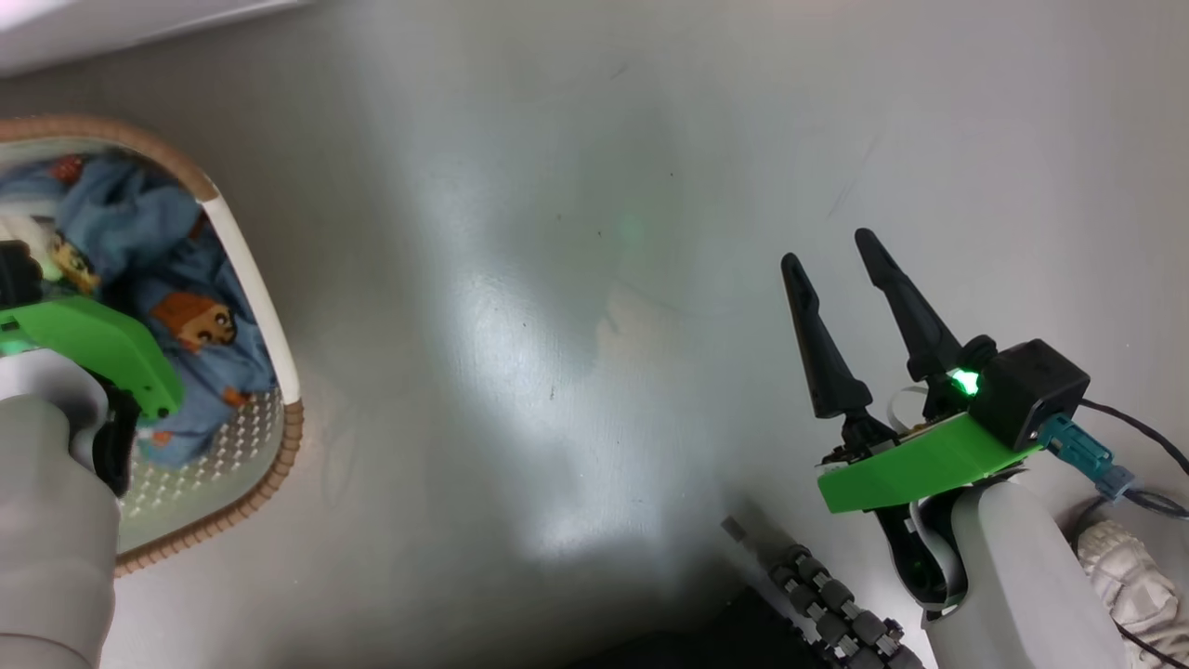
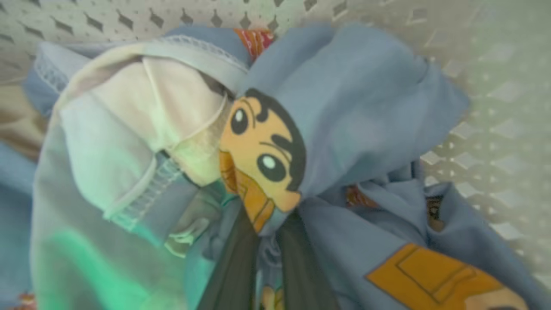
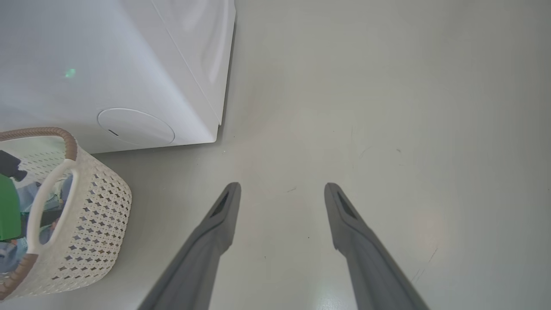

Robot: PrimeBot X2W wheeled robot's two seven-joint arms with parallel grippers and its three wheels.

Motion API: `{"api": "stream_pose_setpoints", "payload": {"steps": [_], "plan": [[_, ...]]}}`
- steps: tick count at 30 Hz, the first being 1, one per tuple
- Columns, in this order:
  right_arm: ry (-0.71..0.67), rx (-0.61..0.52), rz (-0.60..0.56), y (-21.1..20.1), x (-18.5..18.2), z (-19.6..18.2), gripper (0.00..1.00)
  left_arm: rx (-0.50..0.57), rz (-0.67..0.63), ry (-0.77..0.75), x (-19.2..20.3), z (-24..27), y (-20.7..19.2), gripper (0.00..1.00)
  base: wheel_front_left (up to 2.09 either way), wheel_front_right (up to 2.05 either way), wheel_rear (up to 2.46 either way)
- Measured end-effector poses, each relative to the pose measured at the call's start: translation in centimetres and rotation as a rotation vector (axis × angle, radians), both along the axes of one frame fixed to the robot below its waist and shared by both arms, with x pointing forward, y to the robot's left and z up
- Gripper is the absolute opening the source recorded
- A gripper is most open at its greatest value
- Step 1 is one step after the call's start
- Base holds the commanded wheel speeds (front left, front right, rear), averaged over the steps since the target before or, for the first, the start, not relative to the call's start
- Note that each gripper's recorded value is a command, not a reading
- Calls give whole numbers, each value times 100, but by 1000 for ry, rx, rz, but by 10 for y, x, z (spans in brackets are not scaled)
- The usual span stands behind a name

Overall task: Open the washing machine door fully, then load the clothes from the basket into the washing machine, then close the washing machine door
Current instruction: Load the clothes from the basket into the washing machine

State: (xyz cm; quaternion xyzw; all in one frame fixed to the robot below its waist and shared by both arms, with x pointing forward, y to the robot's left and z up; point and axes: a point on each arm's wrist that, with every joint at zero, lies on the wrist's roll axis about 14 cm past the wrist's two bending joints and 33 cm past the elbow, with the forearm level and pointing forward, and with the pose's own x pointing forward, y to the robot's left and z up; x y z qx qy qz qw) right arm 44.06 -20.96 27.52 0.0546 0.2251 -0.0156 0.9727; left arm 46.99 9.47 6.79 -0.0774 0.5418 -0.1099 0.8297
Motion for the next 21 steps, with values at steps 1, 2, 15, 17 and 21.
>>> {"api": "stream_pose_setpoints", "payload": {"steps": [1,2,15,17,21], "plan": [[-6,3,-2,0,1,2,100,0,0,-16,3,3,0,0,0,0,0],[-13,7,-5,0,2,4,100,-1,2,-30,5,5,0,0,0,0,0],[-129,16,-7,1,19,47,100,-54,54,-218,17,60,-9,0,0,0,0],[-151,19,-6,2,21,55,100,-67,68,-237,15,70,-11,0,0,0,0],[-195,18,-1,3,25,73,100,-78,87,-278,12,90,-7,0,0,0,0]]}}
